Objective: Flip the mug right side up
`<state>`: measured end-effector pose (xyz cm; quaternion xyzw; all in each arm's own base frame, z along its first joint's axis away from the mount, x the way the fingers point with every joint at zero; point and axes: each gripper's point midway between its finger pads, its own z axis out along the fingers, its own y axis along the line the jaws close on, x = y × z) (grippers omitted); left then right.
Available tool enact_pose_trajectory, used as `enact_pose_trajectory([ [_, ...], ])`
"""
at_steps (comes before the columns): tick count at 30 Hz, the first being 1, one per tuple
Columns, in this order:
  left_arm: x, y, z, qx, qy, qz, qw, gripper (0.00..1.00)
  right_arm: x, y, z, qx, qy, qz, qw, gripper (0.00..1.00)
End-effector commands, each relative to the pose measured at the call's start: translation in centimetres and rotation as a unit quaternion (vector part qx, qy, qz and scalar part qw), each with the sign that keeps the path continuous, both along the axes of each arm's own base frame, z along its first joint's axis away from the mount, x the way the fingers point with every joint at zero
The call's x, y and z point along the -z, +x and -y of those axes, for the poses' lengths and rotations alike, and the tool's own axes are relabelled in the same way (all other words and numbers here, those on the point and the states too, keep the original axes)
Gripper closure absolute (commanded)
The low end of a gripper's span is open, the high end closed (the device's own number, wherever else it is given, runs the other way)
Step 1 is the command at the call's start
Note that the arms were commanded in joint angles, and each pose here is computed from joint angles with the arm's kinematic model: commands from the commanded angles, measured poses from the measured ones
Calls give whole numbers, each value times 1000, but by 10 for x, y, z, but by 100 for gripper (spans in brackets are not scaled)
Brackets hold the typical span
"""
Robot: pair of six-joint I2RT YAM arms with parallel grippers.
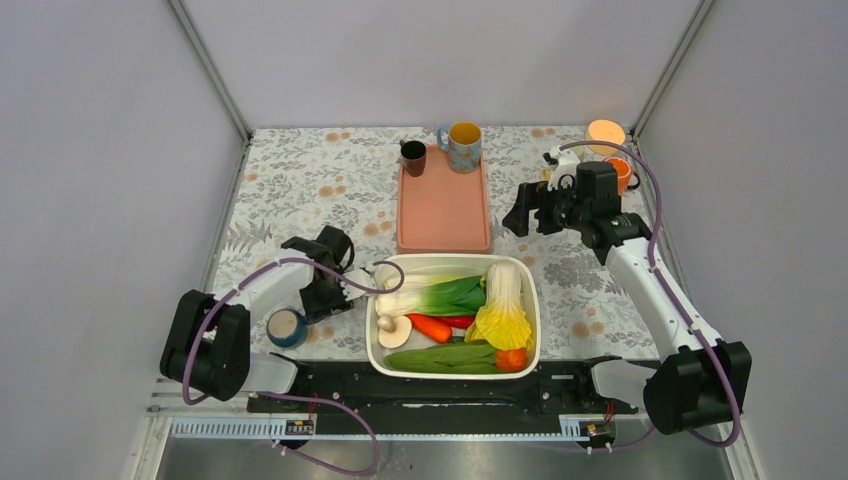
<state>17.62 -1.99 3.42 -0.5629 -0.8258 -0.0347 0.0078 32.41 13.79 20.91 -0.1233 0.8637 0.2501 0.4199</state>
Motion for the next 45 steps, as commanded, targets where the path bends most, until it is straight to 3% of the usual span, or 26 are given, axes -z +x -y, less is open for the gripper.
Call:
enact_pose_trajectory([
  [1,17,-8,-10,-3,31,-19,999,52,-14,1,-5,-13,20,24,999,1],
  [8,6,-14,-13,-8,42,-45,998,43,-13,1,-6,-16,20,23,999,1],
  [19,4,-28,-25,-21,70,-62,995,40,-11,1,-7,-19,19,20,999,0],
  [24,-4,-20,-19,-32,33,-33,998,47,-11,1,-8,-22,23,19,999,1],
  [29,-20,-8,4,-30,-64,15,997,40,-11,1,-9,-24,24,18,999,1],
  [32,-25,-4,3,-24,-81,37,996,38,-9,1,-10,-27,26,15,999,0],
  [37,-10,-10,-12,-29,-44,18,998,39,-9,1,-12,-30,30,11,999,1],
  [42,1,-6,-4,-44,-59,7,997,40,-9,1,-12,-31,29,11,999,0],
  [45,6,-9,-6,-47,-51,-9,998,54,-9,0,-12,-30,29,12,999,1],
])
